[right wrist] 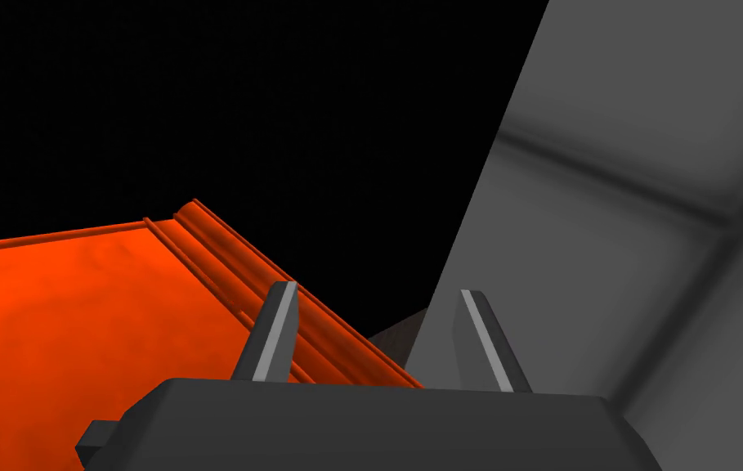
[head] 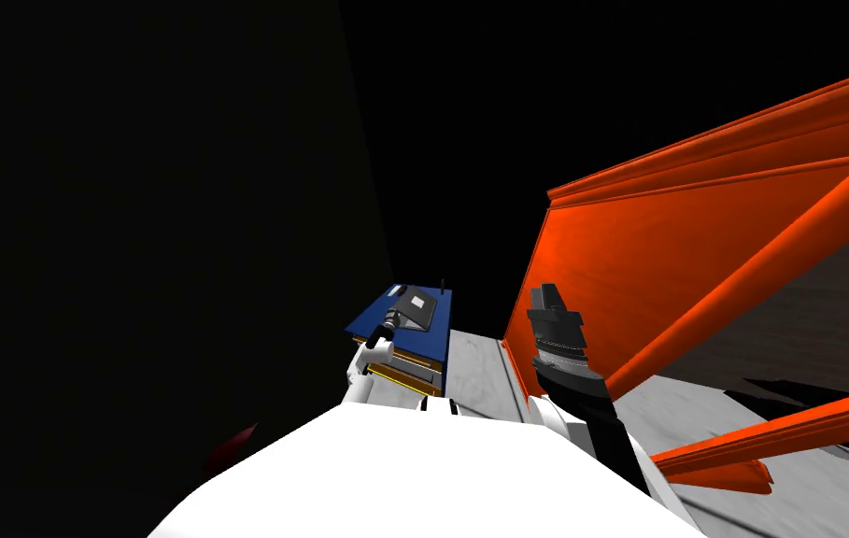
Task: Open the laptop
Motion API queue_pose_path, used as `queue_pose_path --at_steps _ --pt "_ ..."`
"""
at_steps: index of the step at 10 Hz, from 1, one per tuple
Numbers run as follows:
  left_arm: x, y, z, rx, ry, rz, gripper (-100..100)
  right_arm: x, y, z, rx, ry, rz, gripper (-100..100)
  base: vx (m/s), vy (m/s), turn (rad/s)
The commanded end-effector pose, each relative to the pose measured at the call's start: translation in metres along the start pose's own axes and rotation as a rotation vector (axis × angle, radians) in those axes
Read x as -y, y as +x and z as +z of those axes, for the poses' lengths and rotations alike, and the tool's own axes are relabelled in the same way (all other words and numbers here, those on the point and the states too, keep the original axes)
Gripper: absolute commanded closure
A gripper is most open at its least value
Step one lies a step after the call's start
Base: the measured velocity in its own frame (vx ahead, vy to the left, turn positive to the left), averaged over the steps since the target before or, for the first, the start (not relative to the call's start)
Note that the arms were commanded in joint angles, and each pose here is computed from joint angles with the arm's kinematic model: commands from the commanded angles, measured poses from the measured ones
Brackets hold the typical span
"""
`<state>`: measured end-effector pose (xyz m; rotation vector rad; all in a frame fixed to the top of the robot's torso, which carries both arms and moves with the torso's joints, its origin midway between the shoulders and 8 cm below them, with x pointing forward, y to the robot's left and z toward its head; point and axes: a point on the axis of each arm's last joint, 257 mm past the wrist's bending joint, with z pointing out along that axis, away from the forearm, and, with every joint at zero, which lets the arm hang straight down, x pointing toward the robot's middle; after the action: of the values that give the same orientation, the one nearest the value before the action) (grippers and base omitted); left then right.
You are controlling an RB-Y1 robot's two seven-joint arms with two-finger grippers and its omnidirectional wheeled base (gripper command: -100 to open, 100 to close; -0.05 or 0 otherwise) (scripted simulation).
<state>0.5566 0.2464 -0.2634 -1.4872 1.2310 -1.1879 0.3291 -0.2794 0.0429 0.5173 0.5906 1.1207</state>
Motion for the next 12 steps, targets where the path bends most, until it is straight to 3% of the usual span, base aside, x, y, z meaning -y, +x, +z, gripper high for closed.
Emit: queue_pose_path --at_steps 1,2,10,11,12 --pt "-0.010 -0.019 0.007 0.013 -0.010 -0.086 100 0.000 0.000 0.000 0.000 0.000 0.000 0 -0.045 0.052 -0.227" --pt "0.005 -0.032 0.011 0.041 -0.008 -0.056 -100 0.000 0.000 0.000 0.000 0.000 0.000 0 -0.085 0.022 -0.288" --pt "0.066 -0.105 0.027 0.166 0.016 -0.086 -100 0.000 0.000 0.000 0.000 0.000 0.000 0 -0.084 -0.014 -0.161" --pt "0.062 -0.099 0.026 0.156 0.017 -0.081 -100 0.000 0.000 0.000 0.000 0.000 0.000 0 -0.030 -0.006 -0.028" --pt "0.062 -0.100 0.026 0.158 0.015 -0.082 0 0.000 0.000 0.000 0.000 0.000 0.000 0 -0.008 -0.002 0.005"
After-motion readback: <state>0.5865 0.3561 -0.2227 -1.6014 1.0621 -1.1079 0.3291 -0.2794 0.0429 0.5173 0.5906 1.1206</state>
